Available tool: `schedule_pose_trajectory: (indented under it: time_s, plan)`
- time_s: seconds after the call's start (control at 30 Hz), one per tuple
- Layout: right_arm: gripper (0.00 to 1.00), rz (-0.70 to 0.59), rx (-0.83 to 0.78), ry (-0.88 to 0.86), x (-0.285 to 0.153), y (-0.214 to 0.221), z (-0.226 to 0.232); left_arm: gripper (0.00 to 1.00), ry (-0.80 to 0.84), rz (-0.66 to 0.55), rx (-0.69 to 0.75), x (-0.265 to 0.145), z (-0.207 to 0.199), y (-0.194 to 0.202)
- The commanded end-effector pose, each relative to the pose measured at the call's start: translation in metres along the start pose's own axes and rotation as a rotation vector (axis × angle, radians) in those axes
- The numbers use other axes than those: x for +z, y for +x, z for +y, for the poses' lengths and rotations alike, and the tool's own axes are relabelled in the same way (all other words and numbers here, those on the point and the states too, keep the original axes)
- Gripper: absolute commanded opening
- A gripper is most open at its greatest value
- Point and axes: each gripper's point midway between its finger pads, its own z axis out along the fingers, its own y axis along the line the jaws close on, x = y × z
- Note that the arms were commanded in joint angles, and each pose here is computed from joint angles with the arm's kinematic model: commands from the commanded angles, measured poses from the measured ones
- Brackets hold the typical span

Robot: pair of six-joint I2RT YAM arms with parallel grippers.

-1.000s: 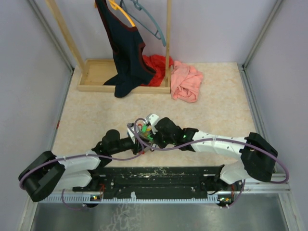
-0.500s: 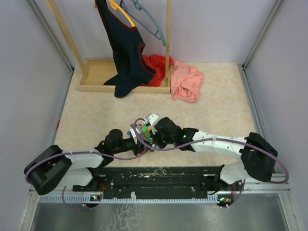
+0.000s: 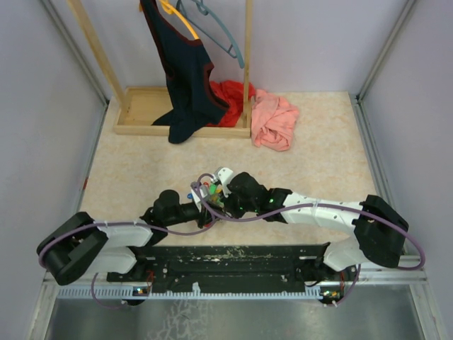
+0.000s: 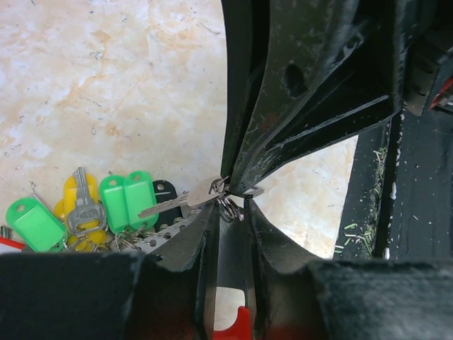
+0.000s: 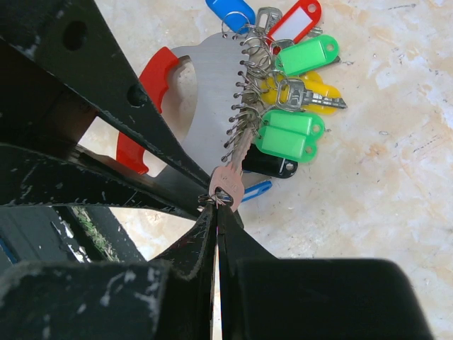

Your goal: Put the keys on the keyring

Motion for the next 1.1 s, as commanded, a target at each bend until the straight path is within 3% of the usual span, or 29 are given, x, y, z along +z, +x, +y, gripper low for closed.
schedule_pose_trajectory:
  time_s: [0.0,0.3,0.47,0.73,1.07]
  plan:
    - [0.0,-0.085,0.005,-0.028,-0.003,-0.026,0.005,0.25,-0.014,-0.03,0.018,0.005,0.005,-0.009]
    - [0.0,-0.08,0.006,-0.049,-0.003,-0.025,0.009,0.16,-0.028,-0.027,0.026,0.005,0.008,-0.009]
    - [0.0,-0.07,0.015,-0.024,-0.003,-0.021,0.004,0.01,-0.013,-0.033,0.042,0.005,0.005,-0.011]
    - [0.0,-0.042,0.111,0.048,-0.008,-0.008,-0.025,0.01,-0.002,-0.041,0.071,-0.001,0.001,-0.009]
    - [0.0,0.056,0.205,0.007,0.006,0.019,-0.025,0.01,-0.014,-0.075,0.098,-0.005,0.0,-0.015]
